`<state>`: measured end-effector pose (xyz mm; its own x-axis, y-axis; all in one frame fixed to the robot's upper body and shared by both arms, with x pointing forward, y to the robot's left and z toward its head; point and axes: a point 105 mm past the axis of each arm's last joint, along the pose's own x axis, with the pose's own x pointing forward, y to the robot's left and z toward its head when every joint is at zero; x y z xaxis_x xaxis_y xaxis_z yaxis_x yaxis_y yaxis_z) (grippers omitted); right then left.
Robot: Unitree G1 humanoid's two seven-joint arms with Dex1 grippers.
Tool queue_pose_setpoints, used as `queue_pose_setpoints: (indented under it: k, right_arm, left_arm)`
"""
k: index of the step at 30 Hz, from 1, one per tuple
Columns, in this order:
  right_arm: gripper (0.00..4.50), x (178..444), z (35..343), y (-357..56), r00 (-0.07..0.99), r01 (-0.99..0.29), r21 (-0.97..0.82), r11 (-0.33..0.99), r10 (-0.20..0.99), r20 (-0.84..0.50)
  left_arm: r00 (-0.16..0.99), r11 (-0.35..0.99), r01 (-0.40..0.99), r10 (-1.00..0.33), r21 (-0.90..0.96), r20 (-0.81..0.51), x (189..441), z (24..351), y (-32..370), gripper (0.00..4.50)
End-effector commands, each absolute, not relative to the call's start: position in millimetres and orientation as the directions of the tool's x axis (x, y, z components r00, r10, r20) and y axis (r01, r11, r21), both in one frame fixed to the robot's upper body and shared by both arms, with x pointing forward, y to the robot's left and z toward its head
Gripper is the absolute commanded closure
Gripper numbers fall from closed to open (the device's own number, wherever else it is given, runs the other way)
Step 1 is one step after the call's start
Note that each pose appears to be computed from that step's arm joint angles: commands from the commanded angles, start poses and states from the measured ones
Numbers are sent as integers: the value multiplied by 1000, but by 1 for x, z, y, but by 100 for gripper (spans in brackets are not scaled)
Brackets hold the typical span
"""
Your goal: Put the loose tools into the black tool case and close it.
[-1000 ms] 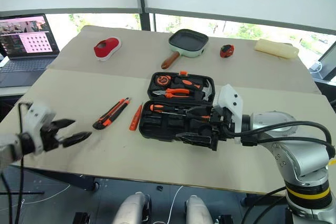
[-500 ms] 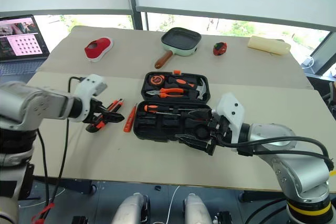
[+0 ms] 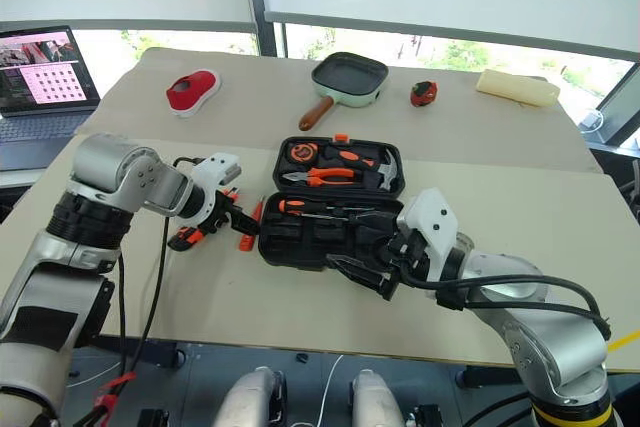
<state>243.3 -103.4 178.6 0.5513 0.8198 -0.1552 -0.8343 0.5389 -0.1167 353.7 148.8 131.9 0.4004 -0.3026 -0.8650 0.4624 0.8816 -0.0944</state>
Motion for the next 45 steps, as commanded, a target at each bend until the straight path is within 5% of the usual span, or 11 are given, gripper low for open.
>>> queue_pose_setpoints:
  k: [1, 12, 21, 27, 31, 37, 45]
  right_arm:
    - [0, 238, 195, -103, 558, -825, -164, 541, 825, -88]
    - [0, 235, 195, -105, 561, -824, -161, 543, 821, -101]
    - [0, 232, 188, -111, 575, -817, -146, 557, 806, -141]
    - [0, 228, 179, -126, 581, -814, -146, 563, 783, -221]
    - [0, 229, 176, -131, 589, -807, -129, 576, 772, -240]
    - [0, 230, 174, -137, 592, -802, -109, 587, 760, -268]
    - [0, 229, 175, -134, 613, -789, -136, 600, 746, -261]
  left_arm:
    - [349, 879, 468, -272, -85, -897, 350, 116, 144, 52]
    - [330, 893, 441, -254, -90, -909, 358, 109, 141, 408]
    - [471, 852, 523, -304, -15, -828, 365, 150, 171, 410]
    - [569, 448, 817, -521, 363, -637, 370, 198, 156, 410]
    - [357, 158, 915, -744, 370, -565, 352, 211, 126, 410]
    - [117, -187, 919, -710, 346, -694, 347, 186, 90, 410]
    - [87, -274, 914, -587, 298, -805, 364, 161, 73, 410]
